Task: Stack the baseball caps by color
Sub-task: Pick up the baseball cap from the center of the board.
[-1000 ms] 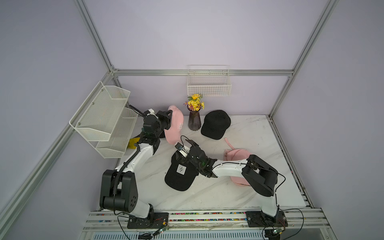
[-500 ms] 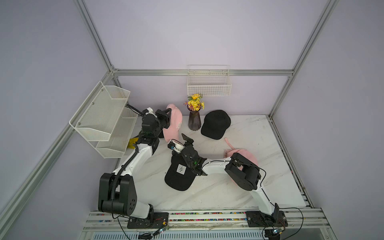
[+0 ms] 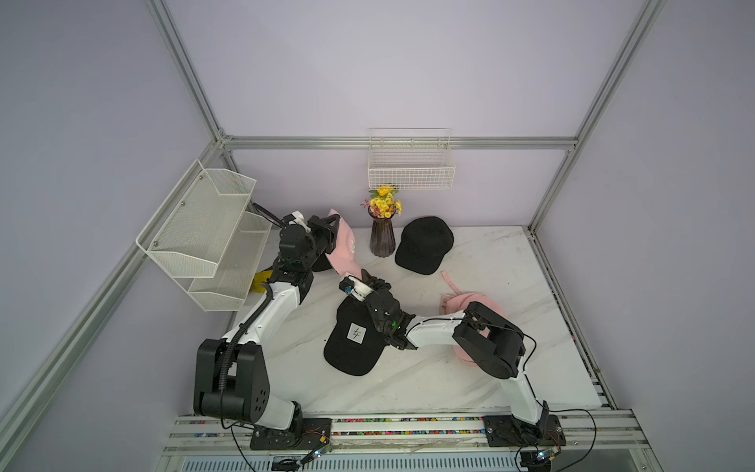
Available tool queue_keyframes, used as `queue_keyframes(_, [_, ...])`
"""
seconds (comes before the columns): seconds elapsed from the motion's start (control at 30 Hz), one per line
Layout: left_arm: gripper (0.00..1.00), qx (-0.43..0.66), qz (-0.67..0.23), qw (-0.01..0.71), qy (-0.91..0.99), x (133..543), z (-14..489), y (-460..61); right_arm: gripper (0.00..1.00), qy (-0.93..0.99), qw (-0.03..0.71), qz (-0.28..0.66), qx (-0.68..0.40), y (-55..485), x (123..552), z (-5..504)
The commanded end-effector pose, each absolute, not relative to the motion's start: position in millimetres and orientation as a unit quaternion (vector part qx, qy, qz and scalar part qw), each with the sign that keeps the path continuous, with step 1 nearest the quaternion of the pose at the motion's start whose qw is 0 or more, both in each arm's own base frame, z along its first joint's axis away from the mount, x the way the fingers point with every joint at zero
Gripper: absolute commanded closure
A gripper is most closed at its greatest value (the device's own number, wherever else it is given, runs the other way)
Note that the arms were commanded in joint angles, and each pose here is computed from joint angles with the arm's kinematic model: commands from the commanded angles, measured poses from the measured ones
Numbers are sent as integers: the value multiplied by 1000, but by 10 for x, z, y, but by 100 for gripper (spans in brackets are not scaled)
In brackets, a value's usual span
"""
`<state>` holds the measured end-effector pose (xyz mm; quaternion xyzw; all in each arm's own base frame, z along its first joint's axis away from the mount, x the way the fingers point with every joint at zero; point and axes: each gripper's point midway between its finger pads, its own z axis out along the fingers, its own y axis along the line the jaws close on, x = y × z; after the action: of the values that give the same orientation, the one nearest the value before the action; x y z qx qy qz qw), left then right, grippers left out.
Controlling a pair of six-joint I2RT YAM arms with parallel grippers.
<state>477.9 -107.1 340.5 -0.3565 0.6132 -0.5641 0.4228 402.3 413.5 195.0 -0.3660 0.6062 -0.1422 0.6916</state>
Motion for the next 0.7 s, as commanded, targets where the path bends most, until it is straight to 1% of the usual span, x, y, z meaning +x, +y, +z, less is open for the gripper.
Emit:
queue_keyframes(0.0, [100, -260, -602, 422, 625, 4675, 3741, -1407, 100, 596, 709, -153, -345, 3974, 3898, 2328])
queue_keyframes(0.13, [100, -216, -617, 398, 644, 4593, 3652, -1646, 100, 597, 702, -177, -346, 3675, 3716, 2561])
queue_keyframes(0.27, [100, -184, -635, 386, 643, 4504, 3680, -1873, 100, 615, 671, -191, -368, 3385, 3512, 2754])
queue_keyframes(0.43, [100, -148, -660, 361, 642, 4361, 3738, -2321, 100, 653, 603, -219, -402, 2914, 3167, 2989])
queue_keyframes(0.57, [100, -164, -668, 341, 641, 4373, 3552, -2566, 100, 691, 547, -207, -424, 2610, 2870, 3132])
queue_keyframes(0.67, [100, -164, -692, 316, 628, 4359, 3461, -2811, 100, 713, 491, -226, -447, 2409, 2663, 3132])
